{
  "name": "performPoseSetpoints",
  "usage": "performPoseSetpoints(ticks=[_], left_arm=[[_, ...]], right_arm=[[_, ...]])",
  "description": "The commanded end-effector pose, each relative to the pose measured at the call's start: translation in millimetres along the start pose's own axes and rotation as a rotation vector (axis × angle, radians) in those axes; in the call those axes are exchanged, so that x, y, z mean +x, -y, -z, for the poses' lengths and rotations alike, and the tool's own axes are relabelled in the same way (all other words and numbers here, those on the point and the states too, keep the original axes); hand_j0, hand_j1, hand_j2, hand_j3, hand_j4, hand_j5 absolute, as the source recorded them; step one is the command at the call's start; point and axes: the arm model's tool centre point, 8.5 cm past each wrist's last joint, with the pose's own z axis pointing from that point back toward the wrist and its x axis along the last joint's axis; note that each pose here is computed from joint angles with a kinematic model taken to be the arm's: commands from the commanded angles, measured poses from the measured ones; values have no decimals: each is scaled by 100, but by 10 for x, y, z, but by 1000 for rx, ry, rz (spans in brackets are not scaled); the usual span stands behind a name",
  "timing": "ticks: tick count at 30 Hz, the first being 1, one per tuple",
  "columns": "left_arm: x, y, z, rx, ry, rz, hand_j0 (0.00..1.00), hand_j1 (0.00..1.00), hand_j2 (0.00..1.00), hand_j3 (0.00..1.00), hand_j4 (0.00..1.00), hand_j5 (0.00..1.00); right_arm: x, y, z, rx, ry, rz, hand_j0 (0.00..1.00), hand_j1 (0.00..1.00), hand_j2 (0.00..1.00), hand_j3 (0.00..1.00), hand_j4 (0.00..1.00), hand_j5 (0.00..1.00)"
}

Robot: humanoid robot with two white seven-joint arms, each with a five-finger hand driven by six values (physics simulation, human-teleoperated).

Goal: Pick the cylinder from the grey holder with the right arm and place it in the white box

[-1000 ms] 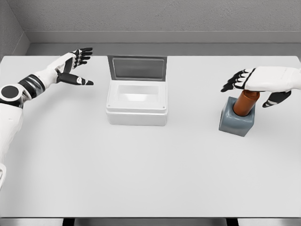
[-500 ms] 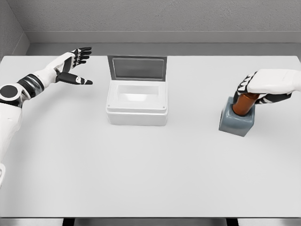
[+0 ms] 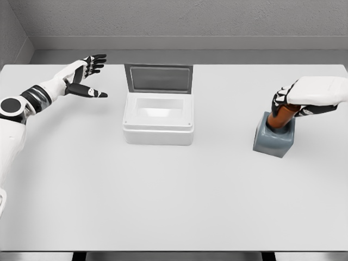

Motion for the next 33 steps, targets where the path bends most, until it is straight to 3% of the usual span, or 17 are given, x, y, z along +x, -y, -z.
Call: performPoseSetpoints(ticks=[1, 15, 19, 25, 33], left_arm=[[19, -14, 2, 5, 8, -5, 100, 100, 100, 100, 100, 100], [9, -16, -7, 6, 6, -5, 100, 100, 100, 100, 100, 100], [18, -23, -5, 7, 7, -5, 100, 100, 100, 100, 100, 100], [24, -36, -13, 9, 8, -3, 100, 100, 100, 100, 100, 100], [53, -94, -35, 16, 9, 6, 100, 100, 100, 100, 100, 100]], right_arm=[[-18, 64, -43, -25, -9, 3, 40, 40, 40, 40, 40, 40], [18, 534, -88, -116, -5, -68, 39, 39, 39, 39, 39, 39], [179, 783, 133, -133, 61, -122, 38, 38, 38, 38, 38, 38], [410, 969, 384, -136, 144, -172, 37, 37, 37, 37, 37, 37], [741, 1091, 662, -105, 251, -229, 37, 37, 37, 37, 37, 37]])
